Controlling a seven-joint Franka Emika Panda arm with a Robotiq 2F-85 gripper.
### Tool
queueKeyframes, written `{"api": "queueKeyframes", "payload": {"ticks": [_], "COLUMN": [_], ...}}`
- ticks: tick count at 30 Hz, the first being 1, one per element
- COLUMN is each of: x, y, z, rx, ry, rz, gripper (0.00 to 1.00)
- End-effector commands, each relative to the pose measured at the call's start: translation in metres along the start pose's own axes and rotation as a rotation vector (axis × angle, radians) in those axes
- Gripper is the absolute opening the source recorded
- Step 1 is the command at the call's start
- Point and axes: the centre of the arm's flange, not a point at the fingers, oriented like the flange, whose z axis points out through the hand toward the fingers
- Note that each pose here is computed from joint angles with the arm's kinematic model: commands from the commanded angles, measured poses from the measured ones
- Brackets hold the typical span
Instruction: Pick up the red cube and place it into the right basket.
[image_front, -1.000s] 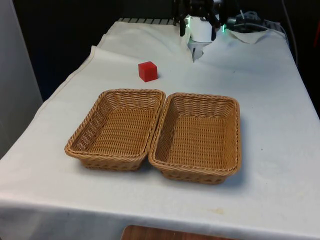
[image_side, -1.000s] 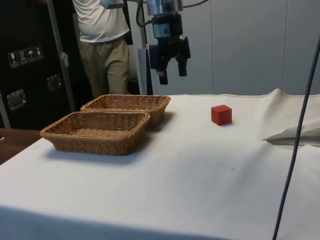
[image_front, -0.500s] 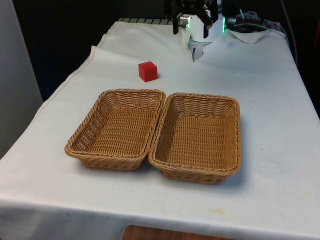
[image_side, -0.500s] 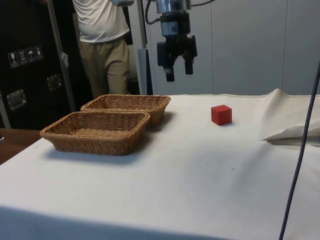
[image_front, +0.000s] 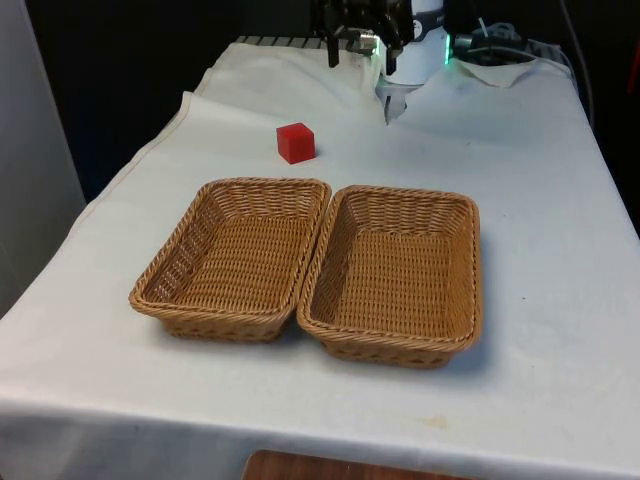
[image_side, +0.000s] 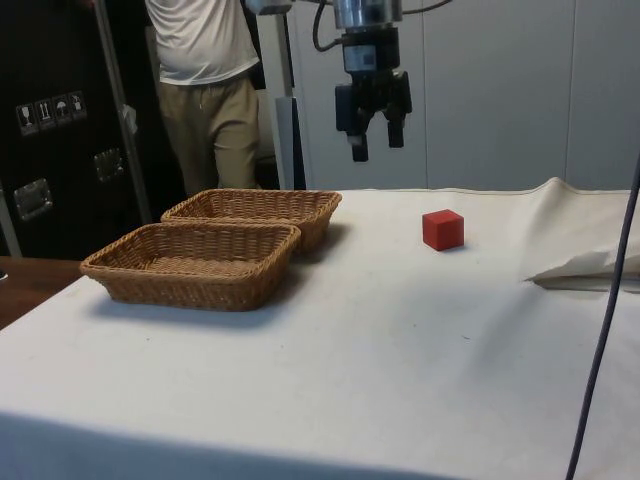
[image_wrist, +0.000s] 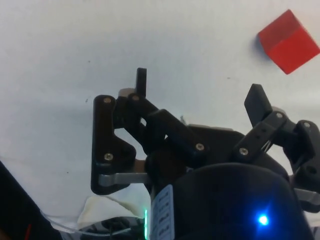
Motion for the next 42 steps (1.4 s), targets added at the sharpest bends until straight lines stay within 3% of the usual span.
{"api": "queueKeyframes", "payload": {"ticks": [1, 7, 8, 9, 16, 17, 18, 23, 24, 25, 32, 33, 34, 41, 42], "x": [-0.002, -0.004, -0.003, -0.005, -0.009, -0.007, -0.009, -0.012, -0.011, -0.013, -0.019, -0.019, -0.02, -0.032, -0.032], "y": [0.006, 0.023, 0.02, 0.026, 0.045, 0.04, 0.047, 0.062, 0.058, 0.064, 0.081, 0.078, 0.083, 0.095, 0.094], "z": [0.001, 0.007, 0.007, 0.008, 0.016, 0.016, 0.017, 0.025, 0.024, 0.026, 0.038, 0.037, 0.04, 0.065, 0.064], "rx": [-0.004, -0.008, -0.005, -0.009, -0.014, -0.01, -0.014, -0.017, -0.012, -0.017, -0.018, -0.012, -0.017, -0.022, -0.017], "ry": [0.011, 0.011, -0.001, 0.011, 0.01, -0.003, 0.011, 0.013, -0.001, 0.013, 0.018, 0.005, 0.016, 0.021, 0.011], "rz": [0.002, 0.011, 0.01, 0.012, 0.022, 0.02, 0.022, 0.032, 0.032, 0.033, 0.047, 0.046, 0.049, 0.078, 0.076], "gripper": [1.0, 1.0, 1.0, 1.0, 1.0, 1.0, 1.0, 1.0, 1.0, 1.0, 1.0, 1.0, 1.0, 1.0, 1.0]}}
